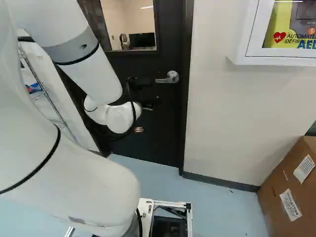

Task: Open the door and move inside

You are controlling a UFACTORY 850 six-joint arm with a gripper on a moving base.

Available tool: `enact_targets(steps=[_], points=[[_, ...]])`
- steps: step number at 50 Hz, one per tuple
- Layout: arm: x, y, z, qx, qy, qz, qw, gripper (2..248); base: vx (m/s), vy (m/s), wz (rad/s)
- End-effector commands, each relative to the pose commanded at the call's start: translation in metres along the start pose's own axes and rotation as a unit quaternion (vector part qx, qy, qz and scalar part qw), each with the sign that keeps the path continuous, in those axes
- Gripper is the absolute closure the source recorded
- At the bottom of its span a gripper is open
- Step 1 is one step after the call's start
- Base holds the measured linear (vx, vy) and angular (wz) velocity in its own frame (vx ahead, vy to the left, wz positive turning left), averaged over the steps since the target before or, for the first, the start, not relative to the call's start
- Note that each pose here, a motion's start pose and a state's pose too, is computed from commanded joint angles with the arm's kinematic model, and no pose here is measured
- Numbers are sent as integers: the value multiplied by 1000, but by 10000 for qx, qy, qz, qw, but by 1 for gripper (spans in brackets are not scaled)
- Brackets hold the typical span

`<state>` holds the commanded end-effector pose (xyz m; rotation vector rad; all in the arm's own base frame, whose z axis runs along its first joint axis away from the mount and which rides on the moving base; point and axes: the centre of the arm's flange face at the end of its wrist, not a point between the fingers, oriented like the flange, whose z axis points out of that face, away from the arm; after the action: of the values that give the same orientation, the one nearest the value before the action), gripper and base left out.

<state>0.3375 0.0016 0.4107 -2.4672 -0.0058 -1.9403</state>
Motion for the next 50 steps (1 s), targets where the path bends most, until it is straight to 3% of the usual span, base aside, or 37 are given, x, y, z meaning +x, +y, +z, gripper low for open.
enact_targets(steps=[18, 50], points=[[23, 0, 15, -1, 213, 0, 9998, 3, 0, 0, 0], [54, 0, 10, -1, 622, 0, 9981, 3, 0, 0, 0]])
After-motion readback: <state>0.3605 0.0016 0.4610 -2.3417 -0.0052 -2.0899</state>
